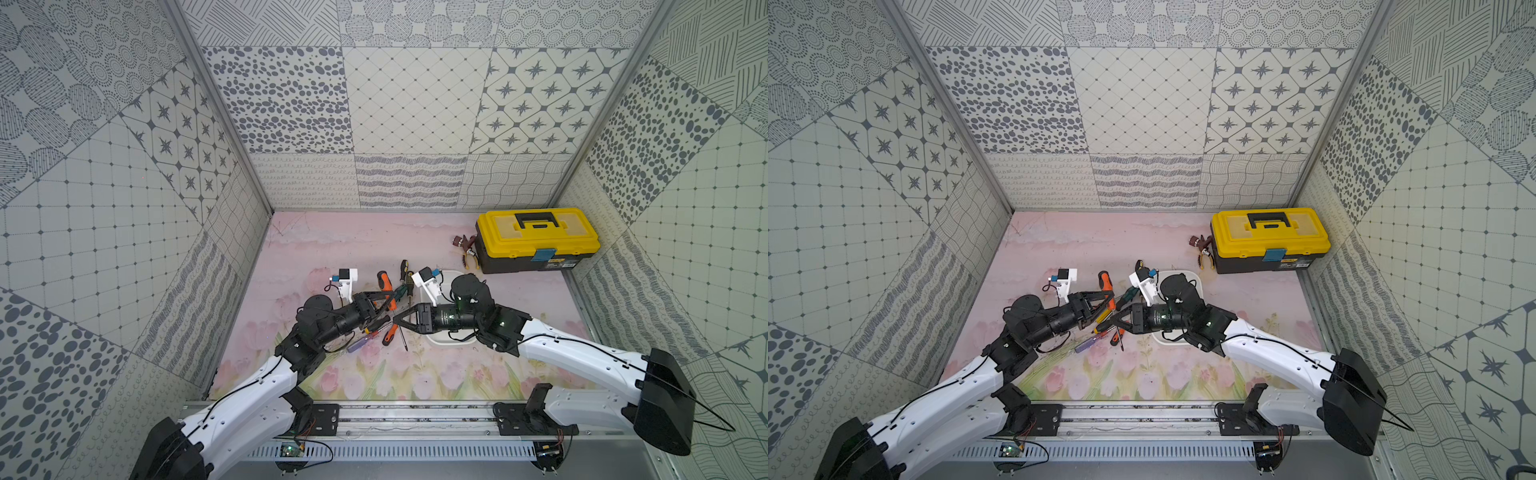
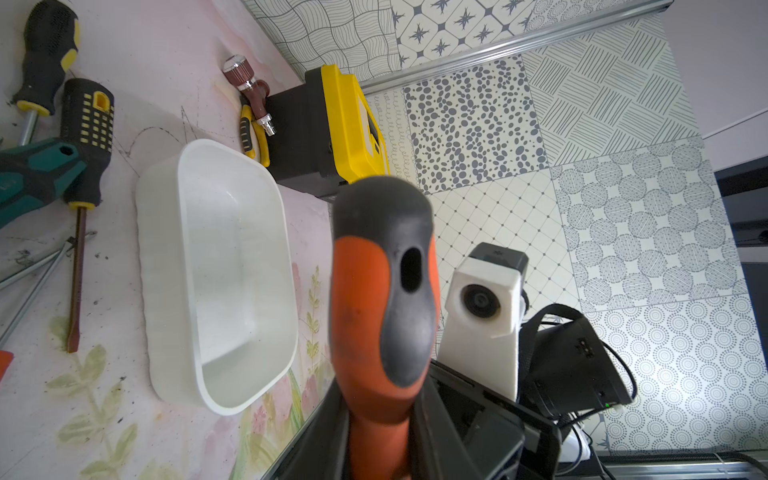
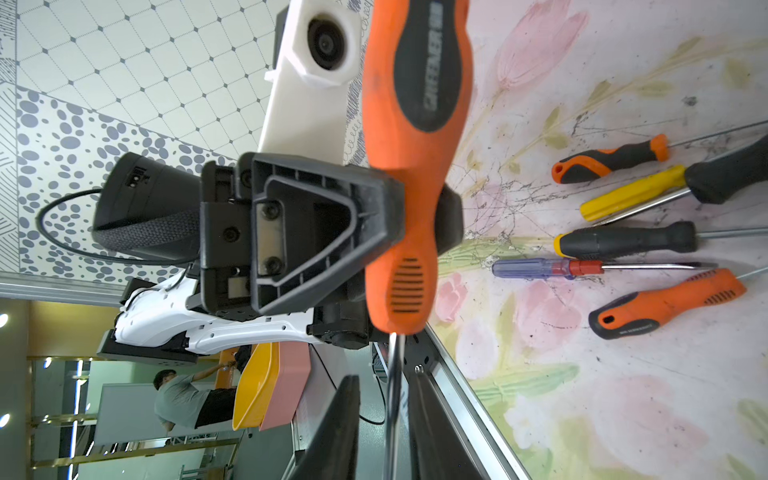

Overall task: Put the screwdriver on the desktop into the storage box
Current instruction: Pick up the screwdriver from the center of the board, then place the screwdriver in the storage box, then pick up the screwdriver from the center of the board.

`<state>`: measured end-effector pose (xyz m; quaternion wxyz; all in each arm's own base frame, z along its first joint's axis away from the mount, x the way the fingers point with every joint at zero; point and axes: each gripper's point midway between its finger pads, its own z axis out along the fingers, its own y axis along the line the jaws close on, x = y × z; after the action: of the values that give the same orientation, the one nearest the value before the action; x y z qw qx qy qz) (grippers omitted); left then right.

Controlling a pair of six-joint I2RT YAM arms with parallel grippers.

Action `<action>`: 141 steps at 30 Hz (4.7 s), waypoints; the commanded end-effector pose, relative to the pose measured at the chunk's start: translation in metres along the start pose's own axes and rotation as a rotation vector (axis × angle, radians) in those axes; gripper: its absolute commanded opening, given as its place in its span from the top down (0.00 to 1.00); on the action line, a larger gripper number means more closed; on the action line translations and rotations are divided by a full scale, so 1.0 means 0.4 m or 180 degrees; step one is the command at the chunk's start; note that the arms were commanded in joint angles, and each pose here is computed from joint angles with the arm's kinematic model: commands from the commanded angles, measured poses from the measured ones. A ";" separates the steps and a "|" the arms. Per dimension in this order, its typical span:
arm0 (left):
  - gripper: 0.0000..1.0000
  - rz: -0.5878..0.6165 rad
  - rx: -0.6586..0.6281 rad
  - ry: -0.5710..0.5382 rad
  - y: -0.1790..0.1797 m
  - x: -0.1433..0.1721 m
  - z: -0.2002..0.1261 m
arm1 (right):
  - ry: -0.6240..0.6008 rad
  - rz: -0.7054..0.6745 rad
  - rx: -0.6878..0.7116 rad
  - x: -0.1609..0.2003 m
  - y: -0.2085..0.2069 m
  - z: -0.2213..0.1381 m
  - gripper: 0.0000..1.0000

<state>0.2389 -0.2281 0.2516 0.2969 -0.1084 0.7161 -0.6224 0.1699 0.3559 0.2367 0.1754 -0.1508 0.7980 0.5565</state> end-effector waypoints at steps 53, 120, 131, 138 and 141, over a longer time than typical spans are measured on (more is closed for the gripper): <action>0.39 0.0502 -0.2470 0.0388 0.335 0.034 -0.079 | 0.0017 0.0496 0.2473 -0.048 -0.548 -0.053 1.00; 0.52 0.1322 -0.3916 0.1282 0.601 -0.069 0.221 | -0.0455 0.0257 0.2245 -0.052 -0.345 -0.192 0.53; 0.69 0.1437 -0.4106 0.1255 0.612 -0.064 0.186 | -0.0440 0.0241 0.2209 -0.049 -0.343 -0.189 0.53; 0.88 0.1557 -0.4066 0.1082 0.558 -0.097 0.184 | -0.0445 0.0228 0.2164 -0.048 -0.336 -0.187 0.54; 0.96 0.1610 -0.4008 0.0966 0.507 -0.120 0.179 | -0.0465 0.0196 0.2111 -0.051 -0.325 -0.186 0.54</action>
<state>0.3610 -0.2359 0.0423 0.1865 0.0003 0.9819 -0.0343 0.2365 0.2370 0.1474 0.2363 -0.0130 0.9372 0.2561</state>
